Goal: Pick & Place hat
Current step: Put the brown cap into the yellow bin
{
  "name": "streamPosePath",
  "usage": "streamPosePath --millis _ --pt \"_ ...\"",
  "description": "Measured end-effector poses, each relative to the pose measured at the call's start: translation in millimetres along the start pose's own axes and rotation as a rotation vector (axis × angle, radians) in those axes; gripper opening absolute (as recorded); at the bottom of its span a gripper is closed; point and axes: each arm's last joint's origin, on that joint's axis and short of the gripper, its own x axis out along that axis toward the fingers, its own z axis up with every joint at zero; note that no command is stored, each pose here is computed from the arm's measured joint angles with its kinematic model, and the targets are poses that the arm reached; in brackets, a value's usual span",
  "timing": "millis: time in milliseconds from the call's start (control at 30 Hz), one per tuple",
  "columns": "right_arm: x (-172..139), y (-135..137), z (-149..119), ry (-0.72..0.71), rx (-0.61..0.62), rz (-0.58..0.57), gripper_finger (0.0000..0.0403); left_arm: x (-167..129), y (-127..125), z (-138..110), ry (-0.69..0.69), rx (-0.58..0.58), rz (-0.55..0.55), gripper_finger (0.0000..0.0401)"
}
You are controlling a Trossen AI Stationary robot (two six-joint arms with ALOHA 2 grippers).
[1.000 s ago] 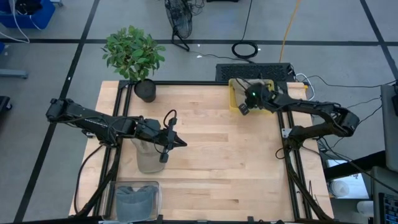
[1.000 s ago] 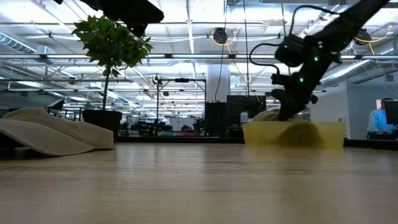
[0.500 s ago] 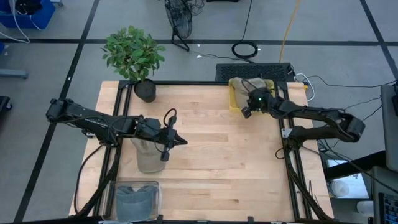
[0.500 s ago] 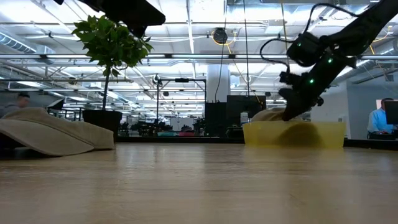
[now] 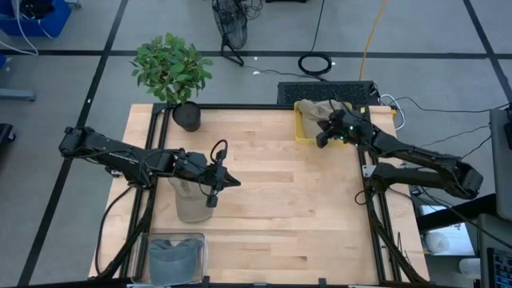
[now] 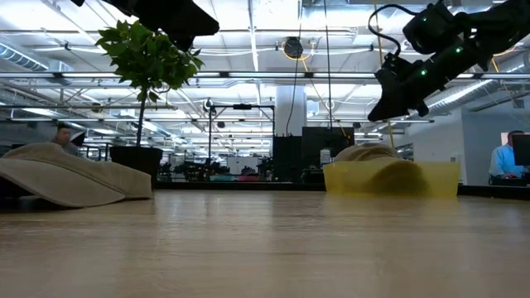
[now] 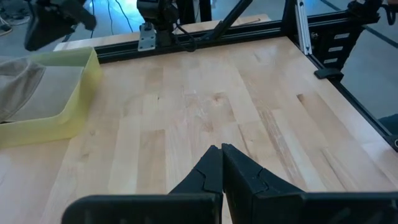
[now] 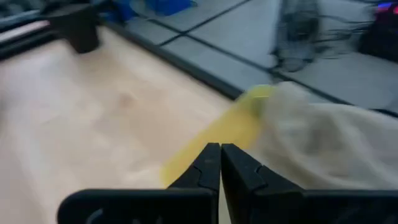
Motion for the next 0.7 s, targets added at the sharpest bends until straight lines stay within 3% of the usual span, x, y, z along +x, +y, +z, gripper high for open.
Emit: streamPosePath --millis 300,700 --pt "-2.6 25.6 -3.8 0.002 -0.117 0.138 0.0007 0.0 0.0 -0.1 0.001 0.000 0.000 0.0010" --pt "-3.4 29.2 -1.2 -0.032 -0.164 0.155 0.0006 0.0 0.1 0.4 -0.004 -0.012 0.002 0.0010"
